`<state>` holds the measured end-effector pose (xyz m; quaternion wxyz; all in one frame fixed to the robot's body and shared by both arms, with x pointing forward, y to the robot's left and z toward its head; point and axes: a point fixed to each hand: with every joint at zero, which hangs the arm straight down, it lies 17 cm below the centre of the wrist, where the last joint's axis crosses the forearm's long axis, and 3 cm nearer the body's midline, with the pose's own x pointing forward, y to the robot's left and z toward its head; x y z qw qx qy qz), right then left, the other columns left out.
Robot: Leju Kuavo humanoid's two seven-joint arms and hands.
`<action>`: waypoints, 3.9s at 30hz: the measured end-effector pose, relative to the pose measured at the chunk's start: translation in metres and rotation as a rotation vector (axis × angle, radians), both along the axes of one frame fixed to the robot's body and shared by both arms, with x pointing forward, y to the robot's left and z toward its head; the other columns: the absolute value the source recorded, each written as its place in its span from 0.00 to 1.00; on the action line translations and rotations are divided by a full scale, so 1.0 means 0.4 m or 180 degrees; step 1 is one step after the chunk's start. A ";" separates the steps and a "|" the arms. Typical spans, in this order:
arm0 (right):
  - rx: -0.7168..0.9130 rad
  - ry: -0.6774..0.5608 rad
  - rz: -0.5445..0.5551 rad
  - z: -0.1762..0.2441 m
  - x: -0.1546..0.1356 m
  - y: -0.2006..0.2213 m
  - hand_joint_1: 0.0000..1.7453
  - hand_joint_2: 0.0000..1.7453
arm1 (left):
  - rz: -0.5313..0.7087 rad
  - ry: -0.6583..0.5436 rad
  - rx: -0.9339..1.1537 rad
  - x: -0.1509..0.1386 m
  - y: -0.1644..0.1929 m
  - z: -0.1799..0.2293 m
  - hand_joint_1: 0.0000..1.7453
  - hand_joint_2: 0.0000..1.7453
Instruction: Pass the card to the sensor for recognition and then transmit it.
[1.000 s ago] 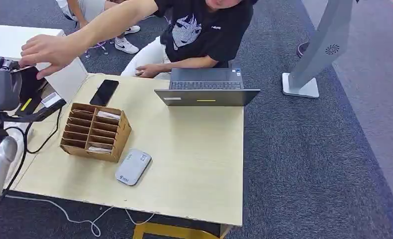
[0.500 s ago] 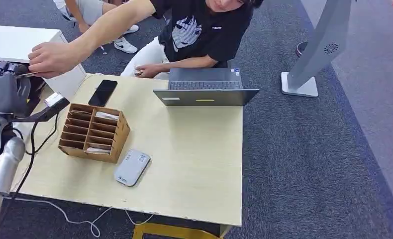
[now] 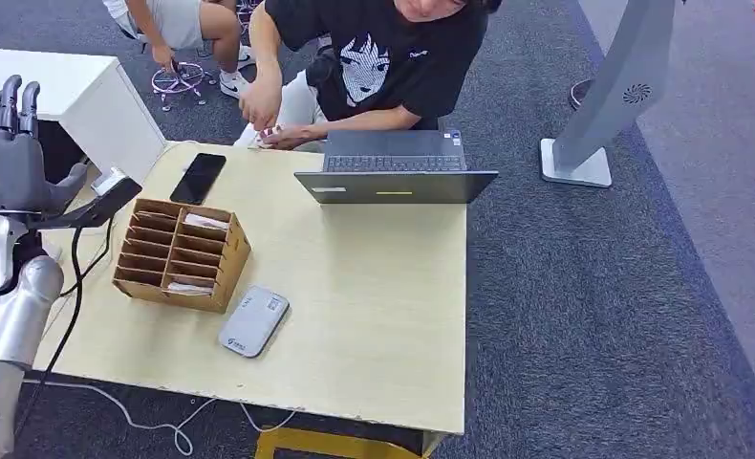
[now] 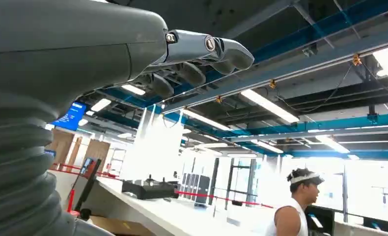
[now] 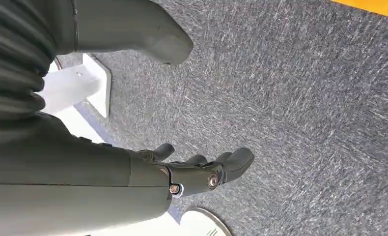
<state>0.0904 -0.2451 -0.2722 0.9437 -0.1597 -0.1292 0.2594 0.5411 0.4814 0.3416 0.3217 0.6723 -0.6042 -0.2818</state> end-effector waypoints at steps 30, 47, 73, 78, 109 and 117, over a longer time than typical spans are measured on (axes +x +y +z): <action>0.0021 0.0030 -0.0237 -0.004 -0.016 -0.016 0.00 1.00 | -0.2047 0.1630 -0.0711 0.028 -0.368 0.252 0.00 1.00; 0.0052 0.0018 -0.0201 -0.004 -0.012 -0.012 0.00 1.00 | -0.2291 0.2358 -0.0501 -0.095 -0.352 0.343 0.00 1.00; 0.0035 -0.0013 -0.0067 0.001 0.018 -0.008 0.00 1.00 | -0.1782 0.2768 -0.0072 -0.157 -0.216 -0.025 0.00 1.00; 0.0032 -0.0012 -0.0057 0.001 0.019 -0.007 0.00 1.00 | -0.1763 0.2870 -0.0054 -0.168 -0.214 -0.096 0.00 1.00; 0.0016 -0.0040 0.0046 0.007 0.045 0.005 0.00 1.00 | -0.1463 0.2968 0.0043 -0.135 -0.225 -0.406 0.00 1.00; 0.0008 -0.0047 0.0045 0.007 0.048 0.003 0.00 1.00 | -0.1422 0.3017 -0.0029 -0.127 -0.226 -0.449 0.00 1.00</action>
